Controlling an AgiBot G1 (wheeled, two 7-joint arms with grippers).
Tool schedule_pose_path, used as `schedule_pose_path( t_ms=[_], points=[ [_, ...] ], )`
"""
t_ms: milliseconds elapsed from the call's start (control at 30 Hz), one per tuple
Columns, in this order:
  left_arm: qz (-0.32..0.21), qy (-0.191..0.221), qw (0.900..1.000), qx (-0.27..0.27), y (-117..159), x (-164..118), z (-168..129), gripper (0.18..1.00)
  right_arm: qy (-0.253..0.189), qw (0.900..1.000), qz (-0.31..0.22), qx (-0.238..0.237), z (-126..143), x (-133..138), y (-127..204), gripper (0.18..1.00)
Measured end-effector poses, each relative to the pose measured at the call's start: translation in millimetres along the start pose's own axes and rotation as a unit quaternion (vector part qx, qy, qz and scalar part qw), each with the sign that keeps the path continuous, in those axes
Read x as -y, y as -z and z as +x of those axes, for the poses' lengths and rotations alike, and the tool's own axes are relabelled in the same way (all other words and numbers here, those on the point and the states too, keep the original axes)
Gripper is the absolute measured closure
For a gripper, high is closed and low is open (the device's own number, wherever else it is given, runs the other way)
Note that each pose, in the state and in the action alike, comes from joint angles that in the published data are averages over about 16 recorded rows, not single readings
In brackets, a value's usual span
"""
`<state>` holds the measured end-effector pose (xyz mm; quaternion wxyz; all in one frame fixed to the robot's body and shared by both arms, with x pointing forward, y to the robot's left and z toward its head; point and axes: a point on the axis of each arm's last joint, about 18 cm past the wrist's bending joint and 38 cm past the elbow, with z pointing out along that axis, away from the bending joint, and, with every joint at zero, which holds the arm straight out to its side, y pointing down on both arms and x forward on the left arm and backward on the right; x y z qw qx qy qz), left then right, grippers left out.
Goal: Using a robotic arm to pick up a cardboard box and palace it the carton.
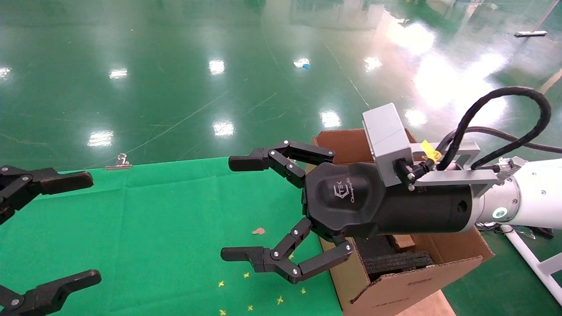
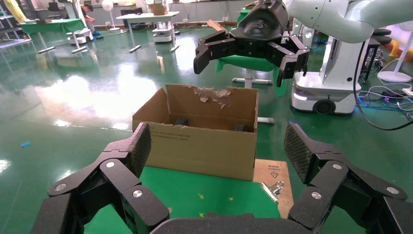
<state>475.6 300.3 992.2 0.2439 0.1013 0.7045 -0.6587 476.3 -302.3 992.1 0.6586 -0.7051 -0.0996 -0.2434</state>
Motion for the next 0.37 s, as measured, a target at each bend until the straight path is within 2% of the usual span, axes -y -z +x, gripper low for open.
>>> schedule_pose_path(
  t_ms=[367],
  points=[
    [0.0,0.0,1.0,0.0,0.0,0.0,0.0,0.184,0.0,1.0,0.0,0.0,0.0,0.0,0.0,0.178]
  ],
)
